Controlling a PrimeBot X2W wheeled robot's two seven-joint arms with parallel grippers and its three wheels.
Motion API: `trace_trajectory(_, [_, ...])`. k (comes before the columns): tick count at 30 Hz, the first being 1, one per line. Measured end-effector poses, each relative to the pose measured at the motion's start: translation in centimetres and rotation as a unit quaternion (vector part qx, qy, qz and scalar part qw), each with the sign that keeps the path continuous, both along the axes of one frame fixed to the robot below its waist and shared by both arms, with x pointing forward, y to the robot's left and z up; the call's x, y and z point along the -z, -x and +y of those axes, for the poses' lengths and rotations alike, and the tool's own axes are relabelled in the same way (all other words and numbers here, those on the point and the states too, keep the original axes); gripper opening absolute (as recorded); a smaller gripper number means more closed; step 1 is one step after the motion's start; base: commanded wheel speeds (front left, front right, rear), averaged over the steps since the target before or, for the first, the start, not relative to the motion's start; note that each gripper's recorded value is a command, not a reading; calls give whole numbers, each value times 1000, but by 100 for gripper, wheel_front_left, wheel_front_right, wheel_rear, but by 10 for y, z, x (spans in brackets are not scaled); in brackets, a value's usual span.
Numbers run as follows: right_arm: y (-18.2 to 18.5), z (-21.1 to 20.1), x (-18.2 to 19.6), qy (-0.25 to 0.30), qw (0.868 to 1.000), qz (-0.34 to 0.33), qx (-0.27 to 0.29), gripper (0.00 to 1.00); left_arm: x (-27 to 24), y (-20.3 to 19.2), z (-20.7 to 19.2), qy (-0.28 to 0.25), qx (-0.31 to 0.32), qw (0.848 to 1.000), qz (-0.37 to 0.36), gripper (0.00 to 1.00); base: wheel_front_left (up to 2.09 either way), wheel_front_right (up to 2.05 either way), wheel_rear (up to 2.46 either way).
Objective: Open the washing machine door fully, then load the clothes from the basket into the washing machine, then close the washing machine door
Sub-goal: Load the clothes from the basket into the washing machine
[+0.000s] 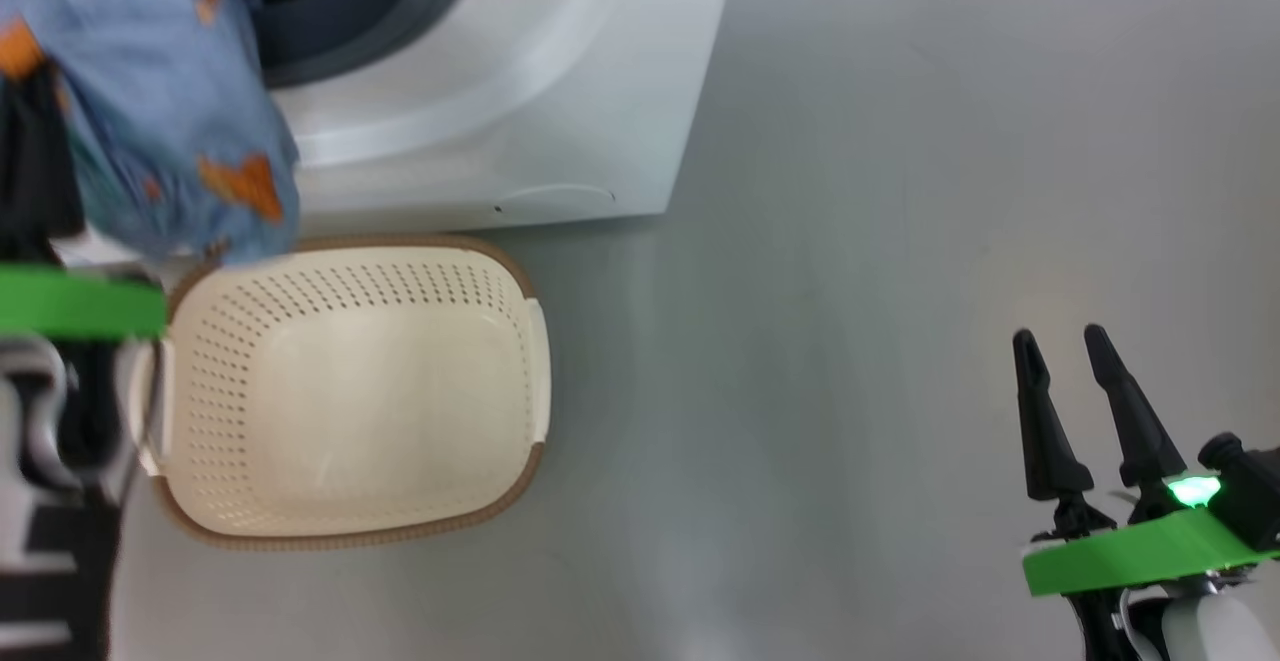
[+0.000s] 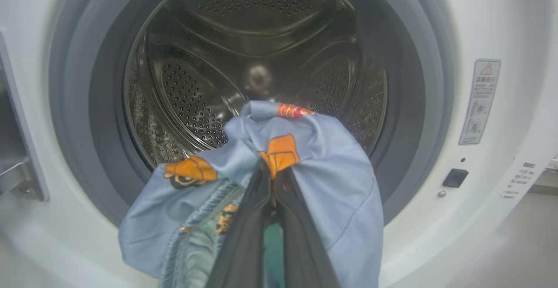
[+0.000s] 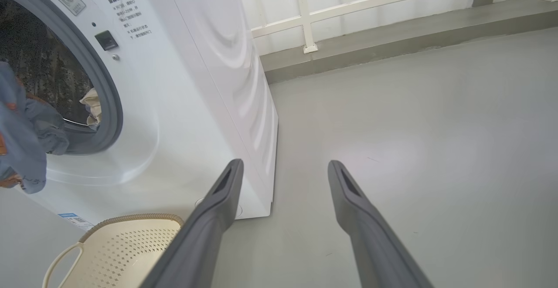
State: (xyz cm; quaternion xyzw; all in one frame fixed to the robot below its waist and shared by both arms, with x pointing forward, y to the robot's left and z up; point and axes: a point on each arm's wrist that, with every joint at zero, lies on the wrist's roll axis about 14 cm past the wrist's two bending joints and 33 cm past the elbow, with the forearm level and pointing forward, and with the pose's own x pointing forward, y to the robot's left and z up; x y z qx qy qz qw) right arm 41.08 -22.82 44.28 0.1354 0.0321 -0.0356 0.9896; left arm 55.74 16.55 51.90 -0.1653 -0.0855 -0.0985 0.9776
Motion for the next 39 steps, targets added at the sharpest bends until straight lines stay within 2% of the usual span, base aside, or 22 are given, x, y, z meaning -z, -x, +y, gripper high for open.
trace_trajectory(6, [-10, -2, 11, -2, 1000, 9, 7, 100, 2, -56, -11, -10, 12, 1000, 4, 0, 0, 0, 0])
trace_trajectory(11, [-8, -5, 18, -1, 1000, 20, 16, 100, 20, -91, -18, -14, 14, 999, 36, 0, 0, 0, 0])
trace_trajectory(18, [-3, -14, 22, 4, 999, 31, 34, 100, 57, -123, -22, -40, 16, 995, 92, 0, 0, 0, 0])
trace_trajectory(27, [6, -24, 35, 12, 997, 55, 51, 100, 79, -156, -39, -74, 32, 990, 116, 0, 0, 0, 0])
trace_trajectory(31, [7, -25, 39, 13, 997, 61, 55, 100, 52, -176, -50, -77, 40, 993, 77, 0, 0, 0, 0])
trace_trajectory(36, [-3, -24, 39, 15, 997, 55, 52, 100, -37, -201, -37, -46, 15, 998, -50, 0, 0, 0, 0])
trace_trajectory(38, [-5, -23, 40, 15, 997, 56, 50, 100, -37, -202, -34, -45, 7, 997, -59, 0, 0, 0, 0])
trace_trajectory(39, [-5, -23, 41, 15, 997, 57, 50, 100, -30, -203, -33, -44, 5, 998, -51, 39, 0, 0, 0])
